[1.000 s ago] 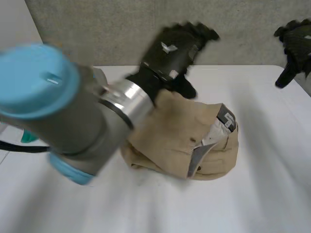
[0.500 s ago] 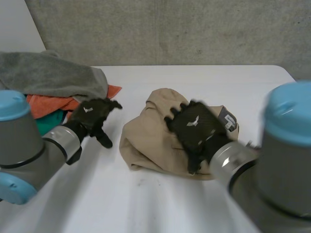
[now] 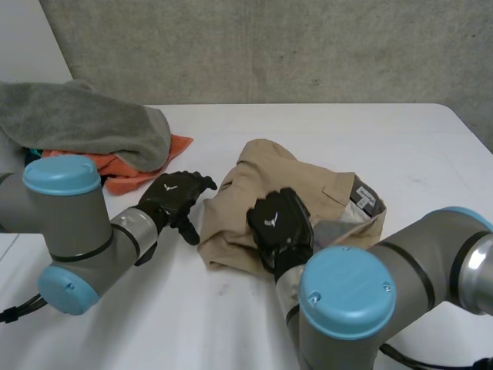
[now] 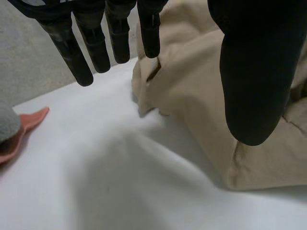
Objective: Fold the laundry.
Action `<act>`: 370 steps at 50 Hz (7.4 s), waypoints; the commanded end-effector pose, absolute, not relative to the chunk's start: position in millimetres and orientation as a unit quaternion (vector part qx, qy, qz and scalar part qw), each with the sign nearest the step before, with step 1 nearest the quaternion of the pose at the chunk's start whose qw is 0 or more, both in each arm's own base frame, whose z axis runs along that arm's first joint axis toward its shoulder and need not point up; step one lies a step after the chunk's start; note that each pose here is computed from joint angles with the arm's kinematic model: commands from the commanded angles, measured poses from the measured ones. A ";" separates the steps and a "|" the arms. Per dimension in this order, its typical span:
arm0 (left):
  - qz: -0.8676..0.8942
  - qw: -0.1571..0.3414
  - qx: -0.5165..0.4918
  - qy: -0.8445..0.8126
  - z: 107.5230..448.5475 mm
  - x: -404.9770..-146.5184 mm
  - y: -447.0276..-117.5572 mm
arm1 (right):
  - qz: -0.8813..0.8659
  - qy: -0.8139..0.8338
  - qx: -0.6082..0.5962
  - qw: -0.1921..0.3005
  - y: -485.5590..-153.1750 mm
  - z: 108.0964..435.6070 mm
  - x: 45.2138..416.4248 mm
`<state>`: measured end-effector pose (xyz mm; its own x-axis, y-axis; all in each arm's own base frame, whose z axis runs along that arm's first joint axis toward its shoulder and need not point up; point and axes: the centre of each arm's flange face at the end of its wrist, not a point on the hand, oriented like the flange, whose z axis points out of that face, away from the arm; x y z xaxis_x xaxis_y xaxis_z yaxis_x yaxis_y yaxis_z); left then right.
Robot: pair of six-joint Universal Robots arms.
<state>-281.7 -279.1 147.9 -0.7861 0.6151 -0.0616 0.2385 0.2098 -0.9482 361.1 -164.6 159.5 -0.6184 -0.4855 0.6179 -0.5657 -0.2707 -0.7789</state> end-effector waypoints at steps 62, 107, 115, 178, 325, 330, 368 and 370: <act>0.611 0.114 -0.291 -0.727 257.2 -266.4 -209.8 | 0.511 -0.693 0.507 0.037 -225.9 267.7 249.5; 0.614 0.065 -0.325 -0.717 159.7 -310.3 -287.6 | 0.483 -0.762 0.432 0.005 -281.1 171.3 268.4; 0.643 0.069 -0.313 -0.696 198.9 -304.4 -275.3 | 0.505 -0.779 0.371 -0.028 -281.0 174.4 264.3; 0.560 0.003 -0.387 -0.733 118.7 -286.6 -270.3 | 0.511 -0.781 0.357 -0.034 -277.5 164.7 262.6; 0.580 -0.035 -0.332 -0.743 162.3 -256.7 -229.4 | 0.568 -0.693 0.437 0.070 -319.0 160.8 268.7; 0.536 -0.035 -0.351 -0.766 174.8 -242.3 -199.1 | 0.517 -0.724 0.452 0.063 -289.7 177.8 253.7; 0.675 0.003 -0.429 -0.601 255.4 -292.4 -232.3 | 0.388 -0.734 0.552 0.079 -208.0 172.7 216.8; 0.678 0.027 -0.442 -0.587 243.2 -301.0 -259.3 | 0.389 -0.736 0.549 0.077 -207.9 172.7 217.2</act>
